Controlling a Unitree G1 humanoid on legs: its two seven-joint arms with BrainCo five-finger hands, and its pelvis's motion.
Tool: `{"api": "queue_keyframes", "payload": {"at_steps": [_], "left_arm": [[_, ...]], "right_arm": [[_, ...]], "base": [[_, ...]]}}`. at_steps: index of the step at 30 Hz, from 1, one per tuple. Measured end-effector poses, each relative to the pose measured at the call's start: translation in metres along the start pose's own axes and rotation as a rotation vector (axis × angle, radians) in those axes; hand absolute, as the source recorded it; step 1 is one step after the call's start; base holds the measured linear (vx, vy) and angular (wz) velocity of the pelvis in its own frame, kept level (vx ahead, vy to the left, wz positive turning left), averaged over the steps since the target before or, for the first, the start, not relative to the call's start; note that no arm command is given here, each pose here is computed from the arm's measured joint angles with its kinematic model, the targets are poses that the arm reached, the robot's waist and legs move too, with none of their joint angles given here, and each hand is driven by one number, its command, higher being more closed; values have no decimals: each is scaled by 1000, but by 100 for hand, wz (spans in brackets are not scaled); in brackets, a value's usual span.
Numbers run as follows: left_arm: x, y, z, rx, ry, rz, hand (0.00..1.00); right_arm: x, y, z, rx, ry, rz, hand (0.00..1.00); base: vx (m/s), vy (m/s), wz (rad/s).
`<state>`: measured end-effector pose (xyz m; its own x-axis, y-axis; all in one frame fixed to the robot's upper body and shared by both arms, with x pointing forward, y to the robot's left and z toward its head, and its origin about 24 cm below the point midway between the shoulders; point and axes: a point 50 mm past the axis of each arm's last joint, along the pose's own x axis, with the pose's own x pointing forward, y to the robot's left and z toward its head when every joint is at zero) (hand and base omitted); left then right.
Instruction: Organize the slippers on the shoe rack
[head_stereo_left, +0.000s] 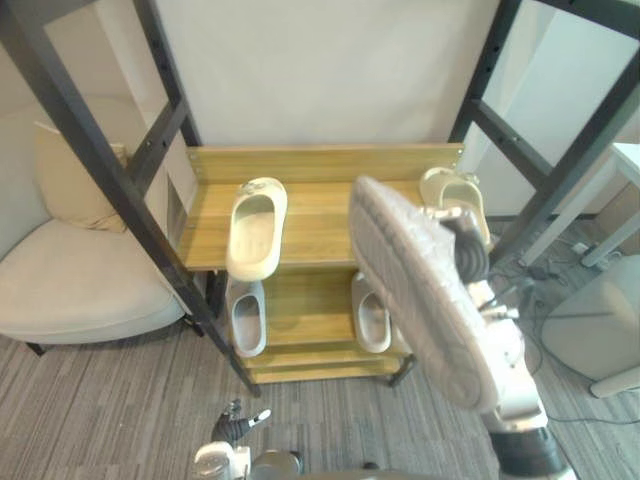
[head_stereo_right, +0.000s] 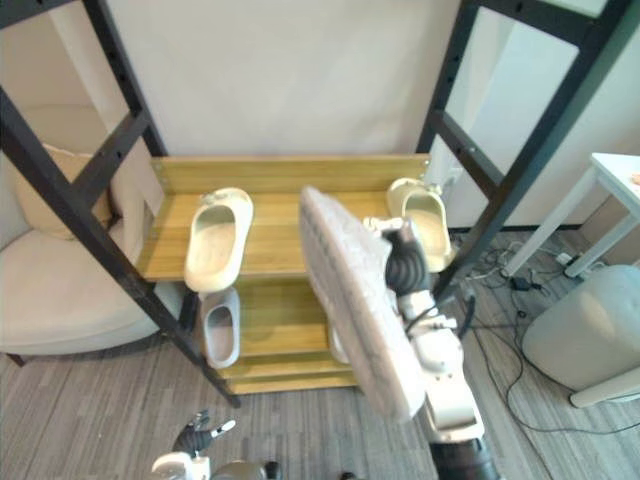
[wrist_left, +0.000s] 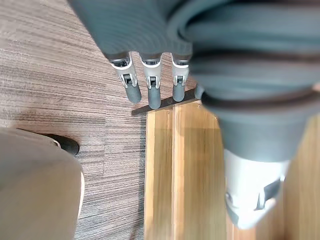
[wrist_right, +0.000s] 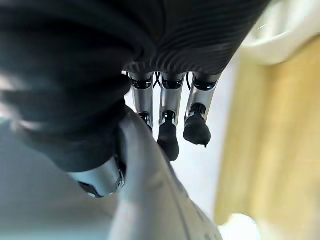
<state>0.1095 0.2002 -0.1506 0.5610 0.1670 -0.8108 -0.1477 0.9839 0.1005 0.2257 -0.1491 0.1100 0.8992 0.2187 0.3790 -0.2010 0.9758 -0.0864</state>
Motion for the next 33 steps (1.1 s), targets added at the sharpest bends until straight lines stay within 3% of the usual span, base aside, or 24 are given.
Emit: {"api": "queue_keyframes", "payload": {"at_steps": [9,19,26,33], "left_arm": [[0,-5,2,19,-7,-22,0],[6,-13,48,-64,-178,-41,0],[9,2,64,-46,-209,9,0],[11,-12,67,-73,-200,-3,0]], "right_arm": [[-36,11,-44,5,263,46,100],[8,22,-23,-49,101,88,100],[38,9,-4,-193,-11,44,100],[80,-11,27,-327,-166,-41,100]], "base": [[6,1,-2],[-117,3,2],[-152,6,14],[-102,-17,24]]}}
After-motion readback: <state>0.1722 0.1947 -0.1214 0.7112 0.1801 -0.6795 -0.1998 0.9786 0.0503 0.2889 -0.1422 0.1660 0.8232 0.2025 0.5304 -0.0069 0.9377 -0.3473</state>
